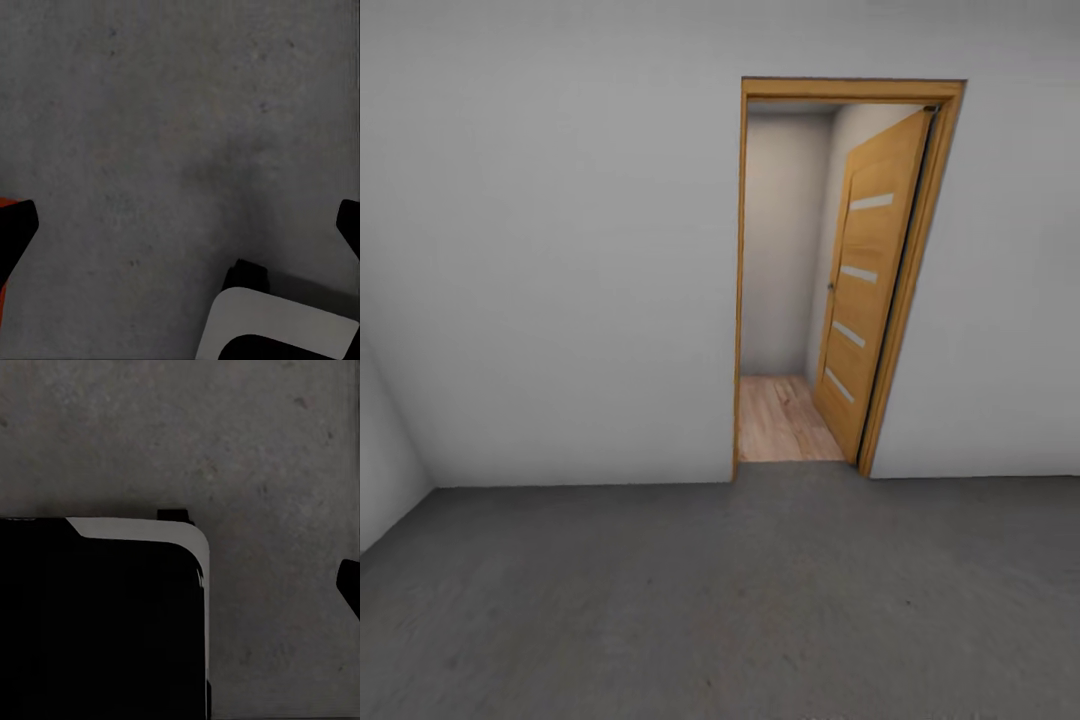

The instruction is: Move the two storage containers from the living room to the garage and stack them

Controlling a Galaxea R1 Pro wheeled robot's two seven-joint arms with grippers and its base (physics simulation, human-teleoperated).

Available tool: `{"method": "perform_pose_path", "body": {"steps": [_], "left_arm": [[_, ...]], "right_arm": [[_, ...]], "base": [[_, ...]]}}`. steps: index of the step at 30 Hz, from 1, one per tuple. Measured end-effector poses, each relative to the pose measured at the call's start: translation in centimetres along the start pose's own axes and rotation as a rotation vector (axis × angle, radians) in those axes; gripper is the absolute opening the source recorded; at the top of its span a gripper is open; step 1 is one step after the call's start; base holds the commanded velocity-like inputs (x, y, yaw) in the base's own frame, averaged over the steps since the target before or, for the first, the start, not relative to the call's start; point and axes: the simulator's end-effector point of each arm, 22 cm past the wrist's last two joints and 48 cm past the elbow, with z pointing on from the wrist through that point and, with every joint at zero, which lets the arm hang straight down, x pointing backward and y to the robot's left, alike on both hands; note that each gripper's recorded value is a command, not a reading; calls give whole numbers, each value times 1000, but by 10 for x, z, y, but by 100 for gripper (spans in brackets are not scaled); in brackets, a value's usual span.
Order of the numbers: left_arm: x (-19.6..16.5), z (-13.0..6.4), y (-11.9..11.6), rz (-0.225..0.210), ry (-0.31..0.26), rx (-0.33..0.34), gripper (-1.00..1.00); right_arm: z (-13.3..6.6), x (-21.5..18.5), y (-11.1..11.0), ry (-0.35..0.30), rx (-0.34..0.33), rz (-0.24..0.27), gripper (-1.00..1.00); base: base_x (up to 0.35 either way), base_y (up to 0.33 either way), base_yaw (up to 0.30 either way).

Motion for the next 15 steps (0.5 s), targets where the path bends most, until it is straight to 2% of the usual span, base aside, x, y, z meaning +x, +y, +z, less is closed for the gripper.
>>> {"method": "perform_pose_path", "body": {"steps": [15], "left_arm": [[-2, 0, 0, -1, -4, 1, 100]], "right_arm": [[0, -1, 2, -4, -2, 1, 100]], "base": [[0, 0, -275]]}}
